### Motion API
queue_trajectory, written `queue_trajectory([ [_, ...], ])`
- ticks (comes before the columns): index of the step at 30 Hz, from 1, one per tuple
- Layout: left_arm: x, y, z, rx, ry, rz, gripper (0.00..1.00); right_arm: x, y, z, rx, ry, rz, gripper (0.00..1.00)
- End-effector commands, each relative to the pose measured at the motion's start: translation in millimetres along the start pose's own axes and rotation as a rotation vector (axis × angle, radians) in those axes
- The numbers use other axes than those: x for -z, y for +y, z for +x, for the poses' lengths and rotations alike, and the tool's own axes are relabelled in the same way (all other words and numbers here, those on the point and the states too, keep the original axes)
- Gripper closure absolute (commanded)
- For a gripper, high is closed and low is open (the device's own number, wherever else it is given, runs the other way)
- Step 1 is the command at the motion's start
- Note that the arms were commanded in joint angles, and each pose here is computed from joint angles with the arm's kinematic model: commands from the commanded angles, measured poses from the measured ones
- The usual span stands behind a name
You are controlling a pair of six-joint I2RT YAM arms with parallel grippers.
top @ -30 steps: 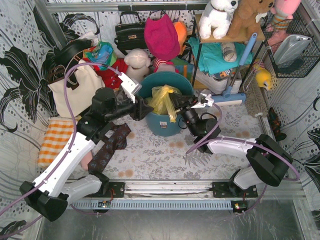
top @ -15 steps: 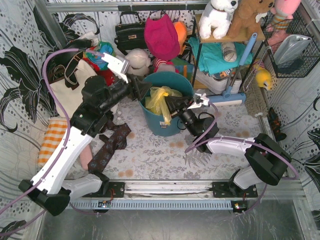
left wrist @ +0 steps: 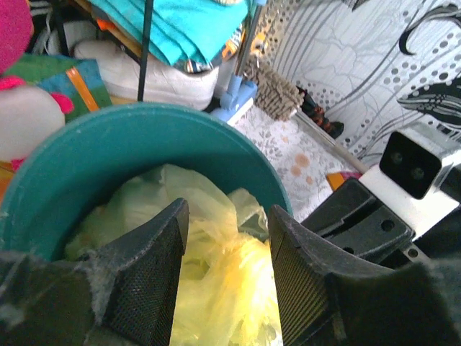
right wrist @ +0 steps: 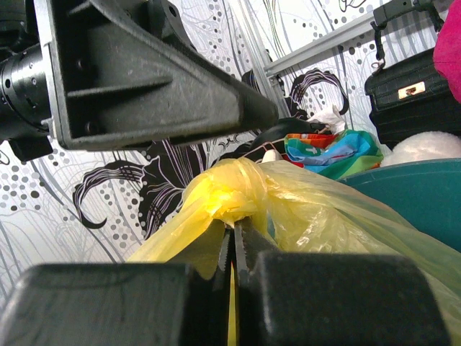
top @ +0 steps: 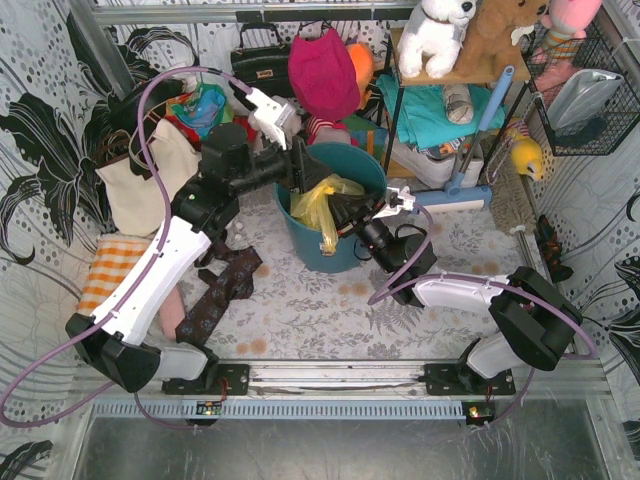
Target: Tie the trash bag
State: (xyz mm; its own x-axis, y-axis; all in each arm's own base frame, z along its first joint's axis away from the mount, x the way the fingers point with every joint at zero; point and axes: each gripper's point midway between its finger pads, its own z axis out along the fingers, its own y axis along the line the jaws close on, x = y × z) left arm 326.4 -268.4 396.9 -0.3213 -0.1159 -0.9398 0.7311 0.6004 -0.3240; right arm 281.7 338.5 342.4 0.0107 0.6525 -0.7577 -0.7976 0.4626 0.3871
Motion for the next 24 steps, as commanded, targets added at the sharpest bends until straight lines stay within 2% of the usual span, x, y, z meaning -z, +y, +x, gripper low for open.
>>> queue_trajectory([
  [1,5,-11,7,0.018,0.056,0.042,0.43,-8,14,-19,-0.009,-0.050,-0.043,1.00],
  [9,4,-3,23,0.039,0.114,0.016,0.45,-10,15,-18,-0.011,-0.049,-0.048,1.00],
  [12,5,-9,24,0.043,0.117,0.048,0.55,-11,15,-18,-0.009,-0.047,-0.047,1.00],
  [18,6,-21,27,0.055,0.128,0.115,0.85,-12,14,-16,-0.008,-0.049,-0.046,1.00],
  [21,8,-27,23,0.062,0.116,0.143,0.93,-13,13,-14,-0.008,-0.047,-0.043,1.00],
  [24,10,-34,18,0.072,0.100,0.166,0.95,-15,10,-13,-0.008,-0.048,-0.032,1.00],
])
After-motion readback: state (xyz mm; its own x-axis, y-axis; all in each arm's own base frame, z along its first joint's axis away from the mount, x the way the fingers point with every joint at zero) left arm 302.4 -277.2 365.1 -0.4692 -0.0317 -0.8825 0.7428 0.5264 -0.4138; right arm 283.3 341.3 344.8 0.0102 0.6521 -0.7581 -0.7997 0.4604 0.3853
